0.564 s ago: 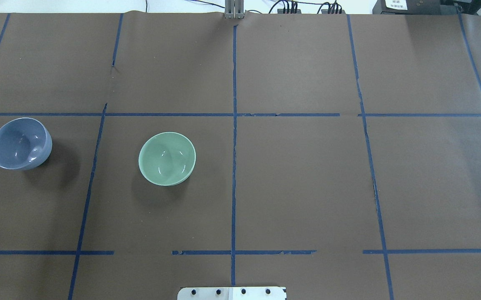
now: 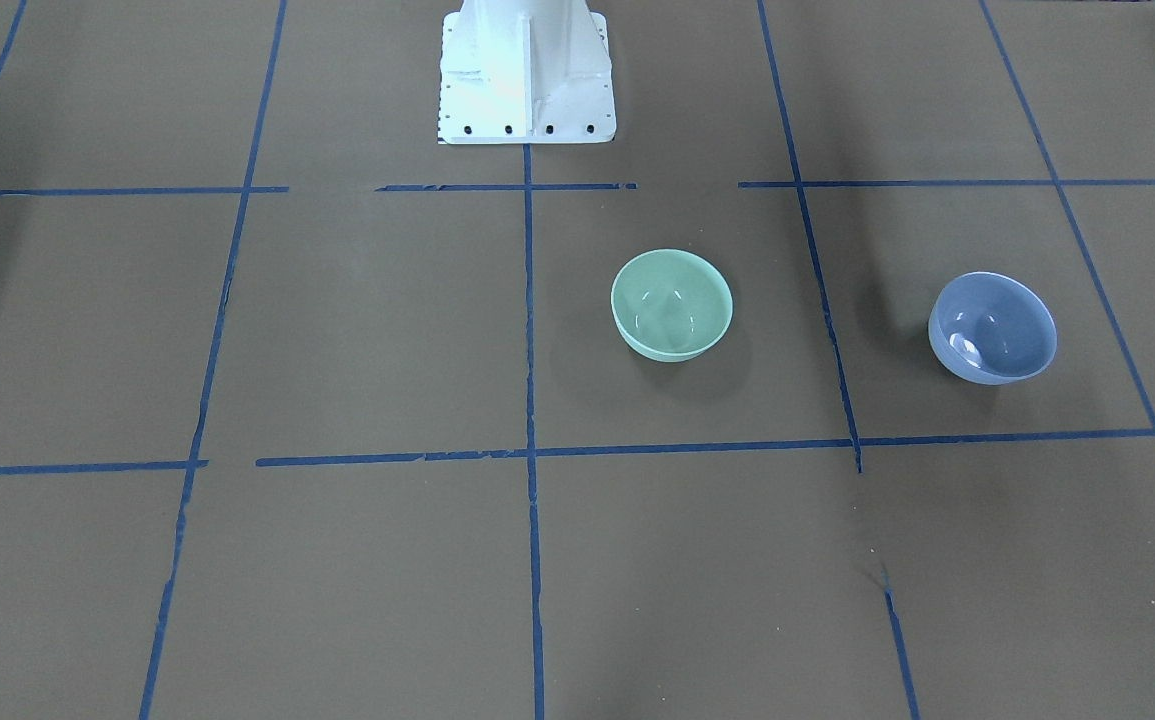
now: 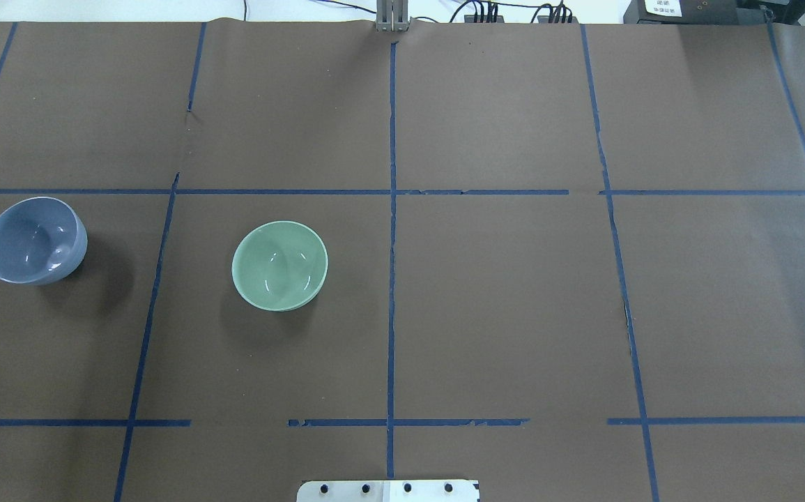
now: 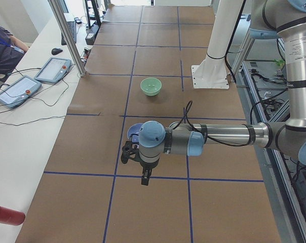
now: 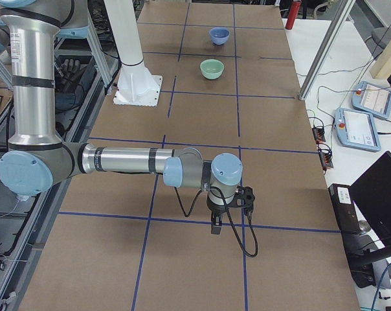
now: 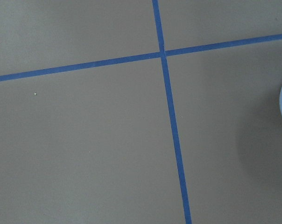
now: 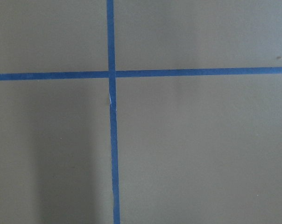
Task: Stack blue bowl on green bowl
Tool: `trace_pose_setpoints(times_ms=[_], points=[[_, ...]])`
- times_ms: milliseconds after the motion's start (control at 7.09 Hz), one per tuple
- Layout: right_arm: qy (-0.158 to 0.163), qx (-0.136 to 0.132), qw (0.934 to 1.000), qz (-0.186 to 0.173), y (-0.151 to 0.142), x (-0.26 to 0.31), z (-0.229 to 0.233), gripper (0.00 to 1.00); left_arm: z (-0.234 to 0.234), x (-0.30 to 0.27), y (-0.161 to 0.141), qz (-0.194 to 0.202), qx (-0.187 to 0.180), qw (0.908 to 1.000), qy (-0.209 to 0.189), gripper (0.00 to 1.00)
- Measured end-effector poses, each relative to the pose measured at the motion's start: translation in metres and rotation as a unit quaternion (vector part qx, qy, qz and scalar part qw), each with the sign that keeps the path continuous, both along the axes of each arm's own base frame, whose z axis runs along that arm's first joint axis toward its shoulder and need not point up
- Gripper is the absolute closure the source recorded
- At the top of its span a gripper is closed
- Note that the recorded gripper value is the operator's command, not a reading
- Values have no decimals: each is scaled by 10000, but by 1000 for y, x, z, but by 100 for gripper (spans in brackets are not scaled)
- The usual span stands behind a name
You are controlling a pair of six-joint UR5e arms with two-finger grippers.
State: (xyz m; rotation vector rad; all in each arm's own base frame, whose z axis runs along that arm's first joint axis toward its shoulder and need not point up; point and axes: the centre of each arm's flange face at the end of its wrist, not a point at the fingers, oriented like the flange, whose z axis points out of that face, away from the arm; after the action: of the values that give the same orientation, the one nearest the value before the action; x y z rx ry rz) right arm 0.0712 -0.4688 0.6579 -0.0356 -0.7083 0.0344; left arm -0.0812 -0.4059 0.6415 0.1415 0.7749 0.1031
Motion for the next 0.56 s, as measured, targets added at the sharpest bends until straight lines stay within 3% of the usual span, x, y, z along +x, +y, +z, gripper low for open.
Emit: trace_pose_setpoints(times_ms=[423,564], points=[[0,0,10000,-1,0,0,0,0,0,5,-5,-134,-3,9999,17,0],[0,0,10000,0,0,0,0,0,-3,13,-12,-254,173,9995,60,0]])
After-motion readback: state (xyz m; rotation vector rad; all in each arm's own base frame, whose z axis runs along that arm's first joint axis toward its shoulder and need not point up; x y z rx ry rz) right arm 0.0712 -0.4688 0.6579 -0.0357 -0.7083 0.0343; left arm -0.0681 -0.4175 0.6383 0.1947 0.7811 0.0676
